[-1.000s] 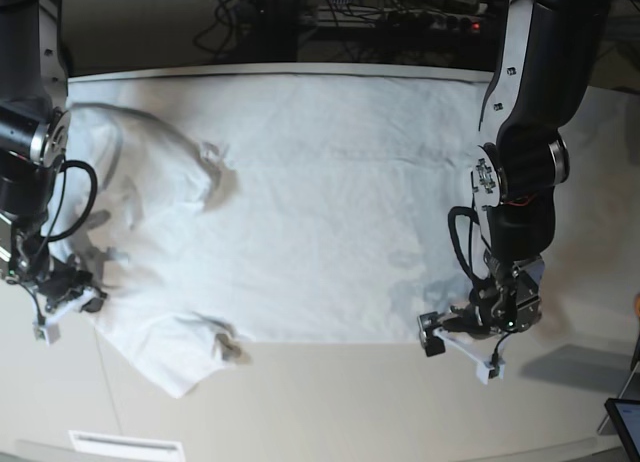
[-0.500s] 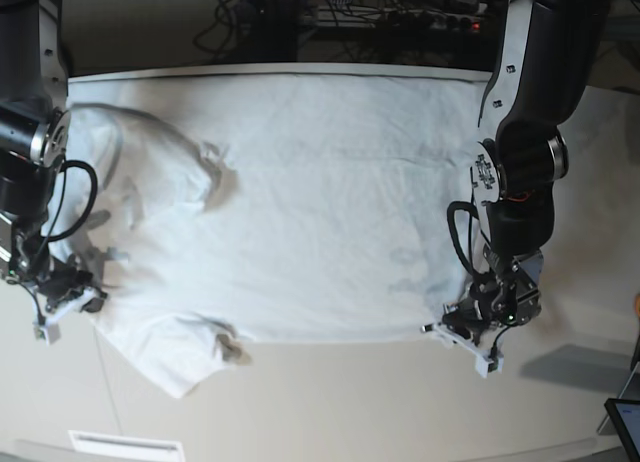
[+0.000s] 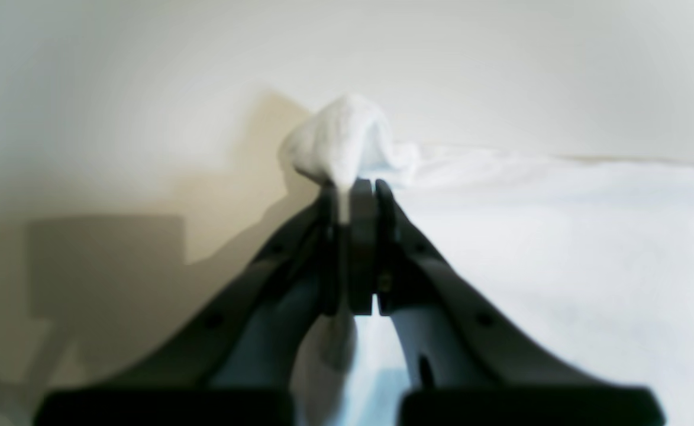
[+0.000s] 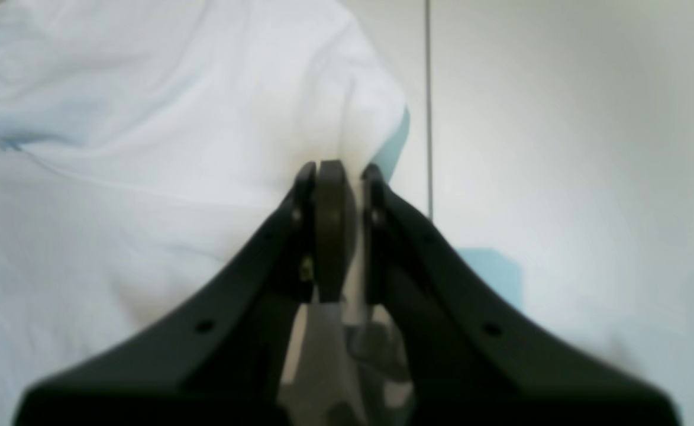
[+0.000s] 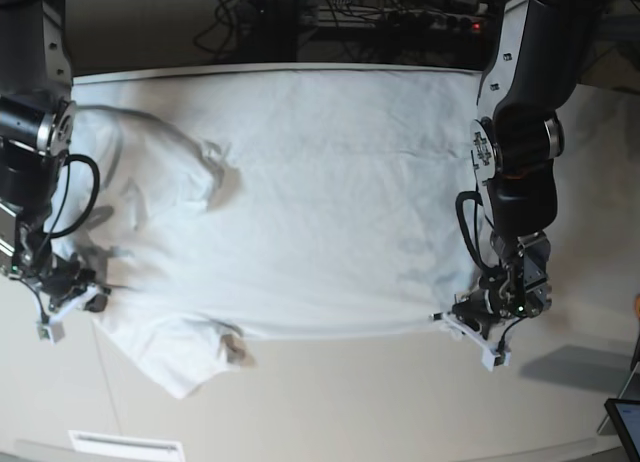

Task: Fold the T-shirt properly
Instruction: 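Grasp the hem corners of the white shirt with both grippers, then lift the hem and fold it up toward the shoulders with both grippers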

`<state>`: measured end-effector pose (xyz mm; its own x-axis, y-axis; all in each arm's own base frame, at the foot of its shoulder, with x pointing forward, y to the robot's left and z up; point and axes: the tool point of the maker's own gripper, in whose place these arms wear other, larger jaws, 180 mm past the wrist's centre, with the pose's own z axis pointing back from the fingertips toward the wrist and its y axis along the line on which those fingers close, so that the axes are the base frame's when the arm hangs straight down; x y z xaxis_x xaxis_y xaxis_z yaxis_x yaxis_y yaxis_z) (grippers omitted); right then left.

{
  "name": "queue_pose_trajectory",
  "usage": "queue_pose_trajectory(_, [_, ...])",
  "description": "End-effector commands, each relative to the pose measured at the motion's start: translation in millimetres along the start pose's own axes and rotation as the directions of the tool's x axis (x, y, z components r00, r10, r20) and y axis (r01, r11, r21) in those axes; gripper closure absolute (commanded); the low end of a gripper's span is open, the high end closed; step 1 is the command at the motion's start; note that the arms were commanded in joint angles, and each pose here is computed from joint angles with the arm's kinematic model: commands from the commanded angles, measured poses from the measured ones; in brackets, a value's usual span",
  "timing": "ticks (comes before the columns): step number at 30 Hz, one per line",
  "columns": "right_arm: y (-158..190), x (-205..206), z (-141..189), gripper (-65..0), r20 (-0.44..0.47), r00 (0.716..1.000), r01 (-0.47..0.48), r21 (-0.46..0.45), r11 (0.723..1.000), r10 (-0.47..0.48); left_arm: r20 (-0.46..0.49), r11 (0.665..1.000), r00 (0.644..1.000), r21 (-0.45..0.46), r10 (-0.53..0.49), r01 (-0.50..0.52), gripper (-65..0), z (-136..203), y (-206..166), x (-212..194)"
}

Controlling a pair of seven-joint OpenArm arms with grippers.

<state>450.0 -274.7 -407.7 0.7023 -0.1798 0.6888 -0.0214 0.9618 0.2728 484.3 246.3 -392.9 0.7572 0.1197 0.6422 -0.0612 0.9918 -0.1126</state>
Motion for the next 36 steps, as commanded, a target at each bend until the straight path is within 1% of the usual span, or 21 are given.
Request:
queue_pose_trajectory(1, [-5.2, 38.0, 10.0, -0.3, 0.086, 0.996, -0.022, -0.012, 1.0, 0.023, 0.099, 1.0, 0.995, 0.028, -0.014, 0.011, 0.0, 14.6, 7.5, 39.9])
queue_pose_trajectory(6, [-3.7, 44.1, 11.9, -0.3, 0.103, 0.994, -0.032, -0.012, 0.999, 0.033, 0.123, 0.996, 0.99, 0.061, -0.071, 0.064, 0.0, 35.4, 9.2, 46.2])
queue_pose_trajectory(7, [-4.5, 48.3, 14.0, -0.3, 0.118, 0.993, -0.029, -0.014, 0.999, 0.031, 0.126, 0.995, 0.989, 0.067, -0.082, 0.074, 0.0, 39.5, 9.4, 47.0])
queue_pose_trajectory(9, [-11.2, 59.4, 21.6, -0.3, 0.168, 0.986, 0.009, -0.021, 1.0, -0.005, 0.13, 0.992, 0.986, 0.082, -0.102, 0.092, 0.0, 48.6, 10.6, 48.3])
queue_pose_trajectory(12, [-18.9, 64.2, 27.1, -0.3, 0.196, 0.98, 0.049, -0.025, 0.998, -0.043, 0.12, 0.989, 0.985, 0.097, -0.122, 0.11, 0.0, 56.8, 12.8, 44.6])
queue_pose_trajectory(14, [-21.3, 64.3, 28.4, -0.3, 0.194, 0.98, 0.048, -0.03, 0.998, -0.041, 0.11, 0.987, 0.985, 0.105, -0.133, 0.121, 0.0, 59.4, 14.2, 38.6])
queue_pose_trajectory(17, [-22.8, 55.0, 27.6, -0.3, 0.157, 0.987, 0.047, -0.035, 0.998, -0.041, 0.104, 0.984, 0.983, 0.115, -0.148, 0.136, 0.0, 64.1, 15.0, 30.3])
queue_pose_trajectory(21, [-24.1, 51.0, 27.5, -0.1, 0.15, 0.988, 0.052, -0.036, 0.998, -0.046, 0.123, 0.98, 0.978, 0.127, -0.17, 0.154, 0.0, 71.9, 14.5, 27.1])
queue_pose_trajectory(24, [-26.1, 47.9, 28.1, -0.1, 0.144, 0.989, 0.051, -0.039, 0.998, -0.045, 0.093, 0.976, 0.979, 0.14, -0.181, 0.167, 0.0, 80.5, 19.3, 24.3])
queue_pose_trajectory(28, [-27.9, 48.9, 36.8, -0.1, 0.15, 0.989, 0.008, -0.059, 0.998, 0.001, 0.084, 0.958, 0.96, 0.127, -0.267, 0.256, 0.0, 91.8, 14.4, 23.4])
queue_pose_trajectory(31, [-21.1, 54.2, 46.0, -0.1, 0.158, 0.985, -0.059, -0.053, 0.997, 0.067, 0.085, 0.953, 0.955, 0.136, -0.283, 0.27, 0.0, 98.6, 14.7, 20.8])
queue_pose_trajectory(36, [-19.5, 54.9, 52.2, -0.1, 0.16, 0.982, -0.091, -0.064, 0.994, 0.1, 0.111, 0.943, 0.942, 0.15, -0.316, 0.298, 0.0, 109.2, 10.0, 19.1])
